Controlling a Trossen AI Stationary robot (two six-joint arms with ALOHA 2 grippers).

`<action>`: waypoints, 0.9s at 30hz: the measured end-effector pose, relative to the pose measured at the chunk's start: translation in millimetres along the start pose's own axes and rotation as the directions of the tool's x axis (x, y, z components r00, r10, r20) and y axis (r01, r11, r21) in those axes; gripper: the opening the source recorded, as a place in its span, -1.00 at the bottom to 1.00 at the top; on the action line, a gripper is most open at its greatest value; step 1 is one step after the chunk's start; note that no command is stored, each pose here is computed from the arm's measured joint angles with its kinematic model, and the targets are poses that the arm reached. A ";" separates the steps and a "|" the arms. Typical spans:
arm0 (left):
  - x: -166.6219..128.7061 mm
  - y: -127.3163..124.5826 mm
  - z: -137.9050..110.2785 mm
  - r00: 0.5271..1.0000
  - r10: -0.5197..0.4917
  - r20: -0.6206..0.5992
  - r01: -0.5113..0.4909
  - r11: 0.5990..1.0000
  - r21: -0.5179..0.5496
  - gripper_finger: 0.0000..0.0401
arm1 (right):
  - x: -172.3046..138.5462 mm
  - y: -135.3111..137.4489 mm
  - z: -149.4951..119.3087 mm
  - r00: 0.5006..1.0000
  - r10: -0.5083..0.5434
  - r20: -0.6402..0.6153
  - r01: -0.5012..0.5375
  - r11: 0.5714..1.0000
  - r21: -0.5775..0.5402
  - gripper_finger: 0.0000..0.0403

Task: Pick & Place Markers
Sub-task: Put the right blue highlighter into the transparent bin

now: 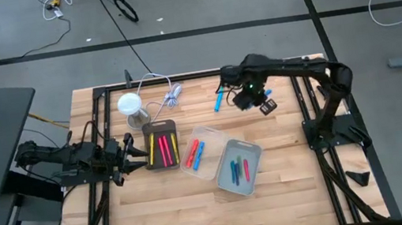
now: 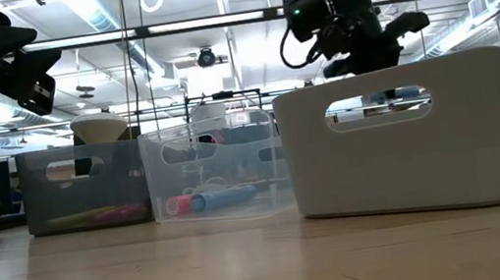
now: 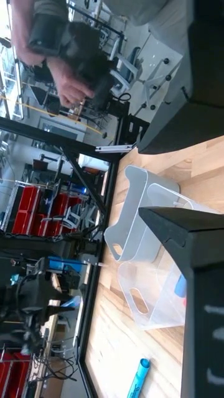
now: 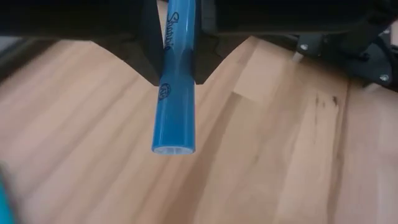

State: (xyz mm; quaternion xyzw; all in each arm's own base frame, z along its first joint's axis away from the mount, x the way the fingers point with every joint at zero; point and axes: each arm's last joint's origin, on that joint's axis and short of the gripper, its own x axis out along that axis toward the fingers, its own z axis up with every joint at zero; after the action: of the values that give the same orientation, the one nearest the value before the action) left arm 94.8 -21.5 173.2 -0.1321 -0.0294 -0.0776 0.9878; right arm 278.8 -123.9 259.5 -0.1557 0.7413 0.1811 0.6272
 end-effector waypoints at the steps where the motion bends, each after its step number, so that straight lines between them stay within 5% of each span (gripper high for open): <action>1: 0.0 0.0 0.0 1.000 0.000 0.000 0.000 1.000 0.000 -0.23 | 2.7 1.5 5.1 1.000 0.008 -0.010 -0.008 1.000 -0.010 -0.75; 8: 0.0 0.0 0.0 1.000 0.000 0.000 0.000 1.000 0.000 -0.23 | 12.6 11.1 40.0 0.999 0.031 -0.043 -0.034 0.996 -0.081 -0.75; 27: 0.0 0.0 0.1 1.000 0.000 0.000 0.000 1.000 0.000 -0.23 | -24.0 9.7 139.5 0.996 -0.072 0.042 0.079 0.974 -0.211 -0.75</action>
State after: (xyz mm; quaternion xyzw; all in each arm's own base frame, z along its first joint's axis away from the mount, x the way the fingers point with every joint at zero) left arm 94.8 -21.4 173.3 -0.1321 -0.0295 -0.0776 0.9878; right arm 400.1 -50.5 263.3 -0.2468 0.7004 0.2378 0.6261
